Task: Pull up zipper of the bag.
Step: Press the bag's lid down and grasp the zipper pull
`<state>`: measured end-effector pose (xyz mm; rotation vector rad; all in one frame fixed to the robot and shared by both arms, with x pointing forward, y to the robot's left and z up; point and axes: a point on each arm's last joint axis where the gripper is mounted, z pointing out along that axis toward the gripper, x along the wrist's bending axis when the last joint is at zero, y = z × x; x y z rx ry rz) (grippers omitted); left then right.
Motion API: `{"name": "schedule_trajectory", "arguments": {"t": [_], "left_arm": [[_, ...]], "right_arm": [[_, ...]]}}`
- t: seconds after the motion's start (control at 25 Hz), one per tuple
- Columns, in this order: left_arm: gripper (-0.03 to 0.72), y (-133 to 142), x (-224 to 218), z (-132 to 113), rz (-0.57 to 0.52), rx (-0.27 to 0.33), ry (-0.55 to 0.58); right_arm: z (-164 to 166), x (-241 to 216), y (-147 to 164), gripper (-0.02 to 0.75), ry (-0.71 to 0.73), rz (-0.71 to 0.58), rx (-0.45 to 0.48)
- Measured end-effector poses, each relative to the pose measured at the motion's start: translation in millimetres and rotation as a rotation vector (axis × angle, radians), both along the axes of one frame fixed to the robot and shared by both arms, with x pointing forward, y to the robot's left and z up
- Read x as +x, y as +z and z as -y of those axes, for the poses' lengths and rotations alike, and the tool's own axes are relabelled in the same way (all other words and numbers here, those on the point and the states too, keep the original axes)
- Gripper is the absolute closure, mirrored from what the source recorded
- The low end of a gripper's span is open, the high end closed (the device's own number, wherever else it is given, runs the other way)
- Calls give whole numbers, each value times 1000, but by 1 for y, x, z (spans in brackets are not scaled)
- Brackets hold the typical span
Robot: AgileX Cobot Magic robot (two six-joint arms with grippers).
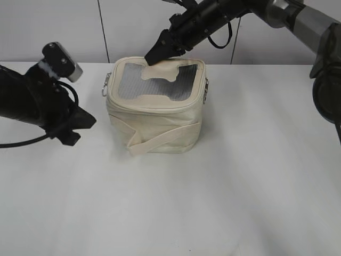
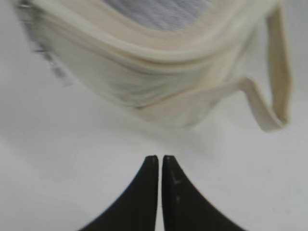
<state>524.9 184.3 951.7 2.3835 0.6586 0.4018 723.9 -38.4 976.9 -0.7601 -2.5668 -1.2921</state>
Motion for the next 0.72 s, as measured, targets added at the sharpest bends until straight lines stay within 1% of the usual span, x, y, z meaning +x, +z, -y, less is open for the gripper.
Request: {"name": "schedule_trajectory", "arguments": {"t": [0.04,0.08,0.16,0.24,0.28,0.32,0.4,0.48,0.6,0.72], "left_arm": [[656,1,3,-1,10,-13,45],[615,2,6,-4,19,-21,85],[489,7,14,-13,32,-42,135],[321,11,25,-21,45,-57,147],[256,14,33,-24,55,-65,156],[221,14,40,-27,62,-66,162],[181,8,54,-26,65,-56,143],[168,-2,64,-21,45,-57,107],[154,-14,77,-14,12,-72,69],[139,-19,84,-10,-7,-95,62]], "right_arm": [[0,0,0,694,-1,-1,0],[0,0,0,694,-1,-1,0],[0,0,0,694,-1,-2,0],[0,0,0,694,-1,-2,0],[0,0,0,694,0,-2,0],[-1,0,0,694,0,-2,-1],[-1,-1,0,696,1,-2,-1],[-1,-1,0,696,1,-2,-1],[-2,-1,0,696,2,-2,-1],[-2,-1,0,696,2,-2,-1]]}}
